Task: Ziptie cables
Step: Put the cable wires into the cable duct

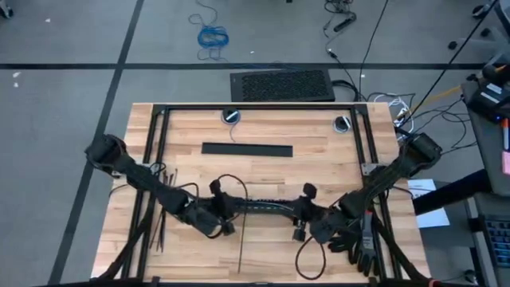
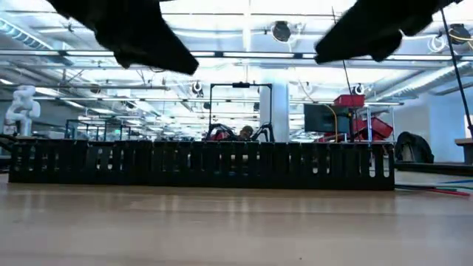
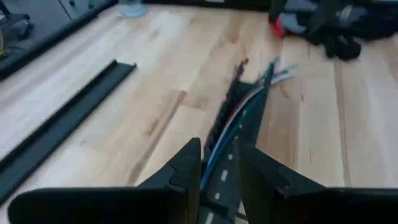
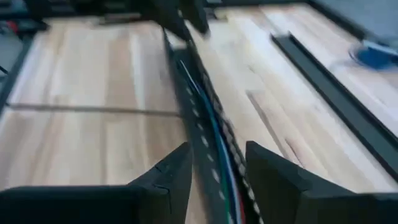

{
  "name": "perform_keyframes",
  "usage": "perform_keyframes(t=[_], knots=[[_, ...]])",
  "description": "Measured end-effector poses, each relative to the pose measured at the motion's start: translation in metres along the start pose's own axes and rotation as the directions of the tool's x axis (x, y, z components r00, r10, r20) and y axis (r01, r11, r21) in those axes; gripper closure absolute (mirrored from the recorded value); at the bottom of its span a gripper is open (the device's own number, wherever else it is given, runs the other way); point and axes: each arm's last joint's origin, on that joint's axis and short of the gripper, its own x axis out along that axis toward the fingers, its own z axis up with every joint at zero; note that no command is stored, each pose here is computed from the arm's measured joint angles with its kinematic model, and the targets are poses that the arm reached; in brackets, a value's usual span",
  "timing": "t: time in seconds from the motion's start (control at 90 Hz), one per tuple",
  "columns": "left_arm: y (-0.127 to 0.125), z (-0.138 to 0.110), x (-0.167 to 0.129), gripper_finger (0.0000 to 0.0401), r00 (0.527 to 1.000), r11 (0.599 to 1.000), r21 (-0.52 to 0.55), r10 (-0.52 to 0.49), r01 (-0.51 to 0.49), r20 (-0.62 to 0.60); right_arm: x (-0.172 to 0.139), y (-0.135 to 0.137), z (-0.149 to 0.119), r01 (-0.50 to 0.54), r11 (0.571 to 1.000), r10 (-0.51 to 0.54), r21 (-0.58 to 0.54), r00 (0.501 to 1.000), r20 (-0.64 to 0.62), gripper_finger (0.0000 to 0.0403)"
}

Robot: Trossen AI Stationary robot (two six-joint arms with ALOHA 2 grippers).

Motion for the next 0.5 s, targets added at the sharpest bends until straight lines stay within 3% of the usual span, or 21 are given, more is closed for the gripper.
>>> perform_keyframes(t=[0.122,0.289,0.378,0.5], knots=[[-0.008,0.006,-0.002,0.0308,0.983,0.983,-0.007,-0.183,0.183,-0.009,0.0,-0.003,-0.009,-0.026,0.999,0.023,-0.025,0.993,-0.118,0.0271],[-0.037,0.007,-0.001,0.0308,0.886,0.891,0.011,-0.452,0.454,0.097,-0.003,-0.014,-0.022,0.056,0.998,-0.05,0.016,0.965,-0.258,0.0272],[-0.046,0.002,-0.001,0.0308,0.875,0.881,0.006,-0.47,0.473,0.111,-0.004,-0.015,-0.031,0.077,0.994,-0.048,0.071,0.936,-0.35,0.0278],[-0.048,-0.004,-0.005,0.0308,0.908,0.911,-0.026,-0.408,0.412,0.097,-0.001,-0.006,-0.044,0.079,0.993,-0.041,0.084,0.92,-0.39,0.0296]])
